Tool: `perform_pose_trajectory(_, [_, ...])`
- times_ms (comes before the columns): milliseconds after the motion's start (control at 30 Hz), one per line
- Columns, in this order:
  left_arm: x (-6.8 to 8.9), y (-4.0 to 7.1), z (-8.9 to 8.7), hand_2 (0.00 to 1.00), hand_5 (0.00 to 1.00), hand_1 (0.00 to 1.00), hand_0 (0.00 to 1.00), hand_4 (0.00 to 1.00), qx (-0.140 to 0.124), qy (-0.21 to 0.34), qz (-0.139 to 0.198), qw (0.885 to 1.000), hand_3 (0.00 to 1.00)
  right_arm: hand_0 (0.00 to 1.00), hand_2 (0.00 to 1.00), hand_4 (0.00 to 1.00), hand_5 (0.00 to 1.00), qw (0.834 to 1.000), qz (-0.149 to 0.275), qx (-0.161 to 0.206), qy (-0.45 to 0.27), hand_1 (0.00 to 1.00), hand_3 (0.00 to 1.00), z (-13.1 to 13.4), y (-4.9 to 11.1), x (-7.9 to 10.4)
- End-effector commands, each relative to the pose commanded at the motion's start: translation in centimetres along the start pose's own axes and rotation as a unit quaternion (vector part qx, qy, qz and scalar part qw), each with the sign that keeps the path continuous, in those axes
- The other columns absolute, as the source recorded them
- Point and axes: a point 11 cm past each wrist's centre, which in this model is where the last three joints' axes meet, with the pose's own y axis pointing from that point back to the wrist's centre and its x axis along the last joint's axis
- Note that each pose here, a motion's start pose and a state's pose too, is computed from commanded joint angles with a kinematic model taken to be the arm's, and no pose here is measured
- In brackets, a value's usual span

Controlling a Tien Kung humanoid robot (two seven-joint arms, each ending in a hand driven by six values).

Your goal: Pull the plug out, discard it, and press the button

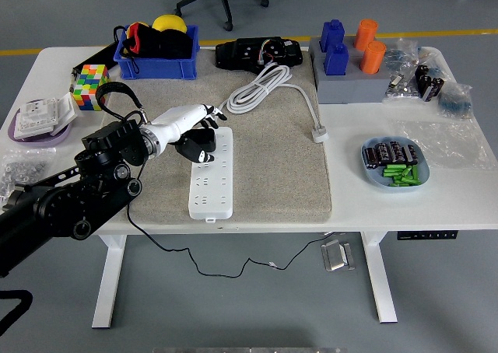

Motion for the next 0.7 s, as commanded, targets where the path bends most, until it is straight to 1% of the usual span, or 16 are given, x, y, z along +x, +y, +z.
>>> perform_pose_trajectory(300, [0.5, -0.5, -1.0, 0.588, 0.002, 0.602, 0.711, 0.894, 0.013, 0.0, 0.012, 1.0, 0.718, 0.767, 0.724, 0.883, 0.658, 1.0, 0.002, 0.002, 0.003, 0.729, 0.713, -0.2, 0.0, 0.2])
perform_pose_trajectory(600, [0.0, -0.8, -2.2, 0.591, 0.002, 0.603, 0.711, 0.892, 0.036, -0.007, 0.006, 0.999, 0.718, 0.767, 0.724, 0.883, 0.658, 1.0, 0.002, 0.002, 0.005, 0.729, 0.713, -0.2, 0.0, 0.2])
perform_pose_trajectory(633, [-0.1, -0.7, -2.3, 0.574, 0.002, 0.592, 0.7, 0.87, 0.037, -0.007, 0.005, 0.999, 0.686, 0.767, 0.724, 0.883, 0.658, 1.0, 0.002, 0.002, 0.006, 0.729, 0.713, -0.2, 0.0, 0.2])
perform_pose_trajectory(700, [-0.2, -0.7, -2.4, 0.574, 0.002, 0.592, 0.7, 0.87, 0.038, -0.007, 0.004, 0.999, 0.686, 0.767, 0.724, 0.883, 0.658, 1.0, 0.002, 0.001, 0.006, 0.729, 0.713, -0.2, 0.0, 0.2])
